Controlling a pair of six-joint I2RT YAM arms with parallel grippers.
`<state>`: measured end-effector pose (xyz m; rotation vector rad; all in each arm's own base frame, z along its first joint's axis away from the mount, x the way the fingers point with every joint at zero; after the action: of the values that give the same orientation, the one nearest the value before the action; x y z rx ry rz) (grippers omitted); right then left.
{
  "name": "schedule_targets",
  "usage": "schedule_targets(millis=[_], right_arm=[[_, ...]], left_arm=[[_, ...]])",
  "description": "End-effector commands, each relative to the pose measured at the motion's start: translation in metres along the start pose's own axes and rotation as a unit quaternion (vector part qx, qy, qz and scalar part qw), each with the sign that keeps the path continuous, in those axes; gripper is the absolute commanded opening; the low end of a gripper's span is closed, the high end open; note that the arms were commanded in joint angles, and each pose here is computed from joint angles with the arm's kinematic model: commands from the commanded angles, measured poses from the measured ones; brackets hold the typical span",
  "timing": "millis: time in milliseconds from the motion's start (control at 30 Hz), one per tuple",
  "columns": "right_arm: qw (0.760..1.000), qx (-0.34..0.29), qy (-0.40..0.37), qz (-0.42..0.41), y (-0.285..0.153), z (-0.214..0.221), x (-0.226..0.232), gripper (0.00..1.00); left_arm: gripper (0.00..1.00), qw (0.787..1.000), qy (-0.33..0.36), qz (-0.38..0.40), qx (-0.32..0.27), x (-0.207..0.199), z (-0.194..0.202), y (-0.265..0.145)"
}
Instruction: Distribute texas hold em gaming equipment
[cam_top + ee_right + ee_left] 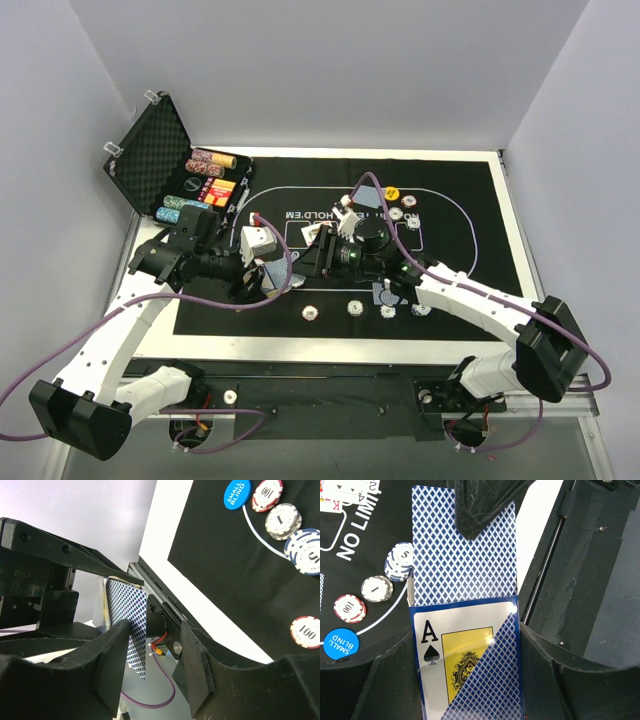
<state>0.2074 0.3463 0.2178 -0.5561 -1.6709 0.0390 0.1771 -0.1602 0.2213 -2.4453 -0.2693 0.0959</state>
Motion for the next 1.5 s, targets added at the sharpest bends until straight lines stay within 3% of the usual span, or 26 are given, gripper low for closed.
schedule_targets(millis=[0, 100, 200, 733, 1100, 1467], right_arm=[[0.999, -0.003, -0.007, -0.045, -0.004, 0.005, 0.027, 0.41], [0.998, 0.002, 0.006, -0.056, -0.001, 0.008, 0.031, 0.31], [0.999, -0.002, 0.013, -0.051, -0.003, 0.007, 0.028, 0.00], [0.999, -0.038, -0.004, -0.016, -0.043, -0.012, 0.012, 0.00], [0.996, -0.084, -0.005, 0.020, -0.069, -0.056, 0.001, 0.00], [0.975, -0.104, 0.021, 0.193, -0.011, -0.089, -0.117, 0.00]], left_arm=[[0.00, 0.998, 0.033, -0.007, -0.045, 0.003, -0.028, -0.008], [0.00, 0.998, 0.032, -0.007, -0.046, 0.002, -0.028, -0.009], [0.00, 0.998, 0.032, -0.007, -0.045, 0.003, -0.028, -0.009], [0.00, 0.998, 0.033, -0.004, -0.045, 0.001, -0.026, -0.008], [0.00, 0.998, 0.033, -0.005, -0.044, 0.002, -0.026, -0.008], [0.00, 0.999, 0.033, -0.006, -0.041, 0.001, -0.027, -0.010]])
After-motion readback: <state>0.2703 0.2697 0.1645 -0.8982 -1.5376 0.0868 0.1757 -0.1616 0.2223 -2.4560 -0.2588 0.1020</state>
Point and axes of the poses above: each gripper's point midway between its finger pads, its own y axis out along the fingers, its own x axis along the line the jaws close on, z = x × y, the point moved 2 cm from there along -y, back along the fingers, and after that the axes turned 14 degrees about y, right-handed, at the moved point
